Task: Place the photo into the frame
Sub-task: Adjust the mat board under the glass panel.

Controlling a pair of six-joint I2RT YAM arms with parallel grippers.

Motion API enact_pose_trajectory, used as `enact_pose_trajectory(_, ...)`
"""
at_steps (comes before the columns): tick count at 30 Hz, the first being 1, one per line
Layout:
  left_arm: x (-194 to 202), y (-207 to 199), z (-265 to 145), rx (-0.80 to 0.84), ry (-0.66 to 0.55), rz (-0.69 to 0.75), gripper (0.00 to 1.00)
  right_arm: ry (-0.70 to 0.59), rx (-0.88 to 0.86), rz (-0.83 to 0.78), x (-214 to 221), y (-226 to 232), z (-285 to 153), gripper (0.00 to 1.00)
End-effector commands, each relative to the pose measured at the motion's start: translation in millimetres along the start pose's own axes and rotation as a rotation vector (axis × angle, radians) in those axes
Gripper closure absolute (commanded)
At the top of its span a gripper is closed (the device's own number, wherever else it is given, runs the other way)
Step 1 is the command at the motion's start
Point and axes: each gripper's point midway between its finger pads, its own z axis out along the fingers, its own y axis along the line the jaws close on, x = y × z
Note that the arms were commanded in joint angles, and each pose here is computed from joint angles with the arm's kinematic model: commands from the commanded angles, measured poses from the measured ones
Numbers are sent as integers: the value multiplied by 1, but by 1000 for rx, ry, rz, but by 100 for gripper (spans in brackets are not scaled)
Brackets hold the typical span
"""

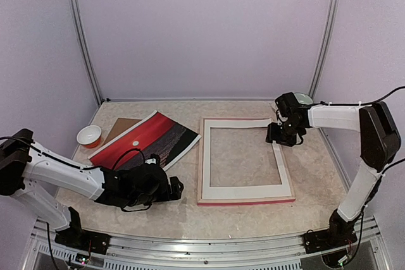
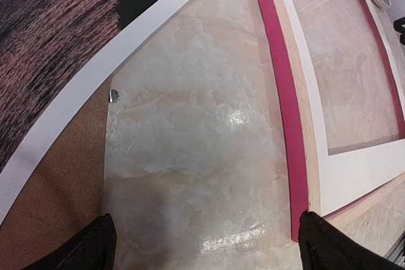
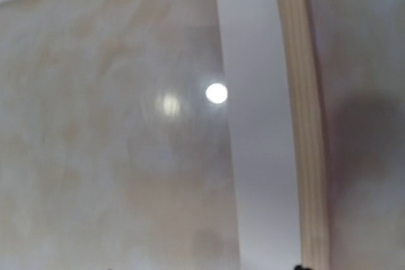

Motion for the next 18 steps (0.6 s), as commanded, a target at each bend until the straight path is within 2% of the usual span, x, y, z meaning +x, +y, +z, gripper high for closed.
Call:
enact_pose_trajectory(1,-3,-6,-1,-9,-9,0,1,-53,79,16,-25,-9,13,39)
enact_pose_trajectory(11,-4,-6,-6,-19,-16,2,1,3,104,-1,-28,-9,54,39)
enact_pose_trajectory(18,-5,-6,-7,-22,-19,1,1,46,35,-16,-21,4,72,39)
